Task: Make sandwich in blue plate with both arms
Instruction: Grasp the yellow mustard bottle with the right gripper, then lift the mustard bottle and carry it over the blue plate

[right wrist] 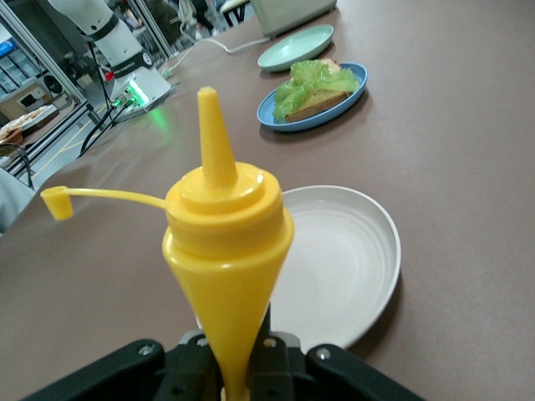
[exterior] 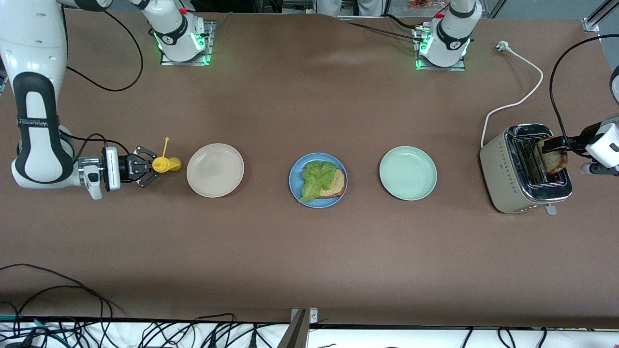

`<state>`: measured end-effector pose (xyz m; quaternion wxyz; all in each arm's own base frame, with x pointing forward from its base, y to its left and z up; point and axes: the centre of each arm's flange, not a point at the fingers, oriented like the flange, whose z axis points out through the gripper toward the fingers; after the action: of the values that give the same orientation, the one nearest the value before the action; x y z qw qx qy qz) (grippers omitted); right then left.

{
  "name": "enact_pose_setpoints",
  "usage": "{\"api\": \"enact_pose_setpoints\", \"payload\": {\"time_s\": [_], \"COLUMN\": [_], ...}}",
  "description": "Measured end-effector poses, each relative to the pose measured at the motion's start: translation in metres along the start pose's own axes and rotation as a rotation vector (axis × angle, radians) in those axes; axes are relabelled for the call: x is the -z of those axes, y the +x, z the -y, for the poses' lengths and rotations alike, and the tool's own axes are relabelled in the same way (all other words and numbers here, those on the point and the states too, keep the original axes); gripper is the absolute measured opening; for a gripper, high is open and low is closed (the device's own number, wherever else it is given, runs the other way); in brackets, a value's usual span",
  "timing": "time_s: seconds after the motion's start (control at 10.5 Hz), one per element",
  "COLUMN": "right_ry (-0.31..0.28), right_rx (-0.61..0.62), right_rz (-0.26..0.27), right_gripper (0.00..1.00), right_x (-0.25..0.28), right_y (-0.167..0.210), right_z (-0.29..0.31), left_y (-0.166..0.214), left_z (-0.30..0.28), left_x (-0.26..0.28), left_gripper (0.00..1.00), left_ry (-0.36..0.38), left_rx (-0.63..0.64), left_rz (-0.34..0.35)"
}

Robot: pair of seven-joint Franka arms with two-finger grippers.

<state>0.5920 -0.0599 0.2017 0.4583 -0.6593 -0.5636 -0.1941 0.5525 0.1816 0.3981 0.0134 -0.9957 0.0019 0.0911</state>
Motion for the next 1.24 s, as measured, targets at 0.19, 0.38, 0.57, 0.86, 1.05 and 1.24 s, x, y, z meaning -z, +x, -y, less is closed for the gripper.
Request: {"api": "enact_pose_setpoints", "payload": {"time_s": [0.19, 0.38, 0.57, 0.86, 1.05, 1.24], "right_ry": [0.013, 0.013, 0.02, -0.038, -0.102, -0.174], "right_rx": [-0.077, -0.144, -0.194, -0.27, -0.283, -0.24], "right_rz": [0.104, 0.17, 0.266, 0.444, 0.584, 0.783], "right_gripper": [0.09, 0.09, 0.09, 0.1, 0.1, 0.1], "right_x": [0.007, 0.002, -0.019, -0.059, -0.097, -0.143], "right_y": [0.053, 0.101, 0.145, 0.221, 0.273, 0.318], "right_z": [0.002, 0.002, -0.004, -0.008, -0.003, 0.01], "left_y": [0.0, 0.0, 0.0, 0.0, 0.0, 0.0], "left_z": [0.0, 0.0, 0.0, 0.0, 0.0, 0.0], "left_x": [0.0, 0.0, 0.0, 0.0, 0.0, 0.0], "left_gripper": [1.0, 1.0, 1.0, 1.0, 1.0, 1.0], "left_ry": [0.0, 0.0, 0.0, 0.0, 0.0, 0.0], "left_rx": [0.0, 0.0, 0.0, 0.0, 0.0, 0.0], "left_rz": [0.0, 0.0, 0.001, -0.001, -0.001, -0.001]}}
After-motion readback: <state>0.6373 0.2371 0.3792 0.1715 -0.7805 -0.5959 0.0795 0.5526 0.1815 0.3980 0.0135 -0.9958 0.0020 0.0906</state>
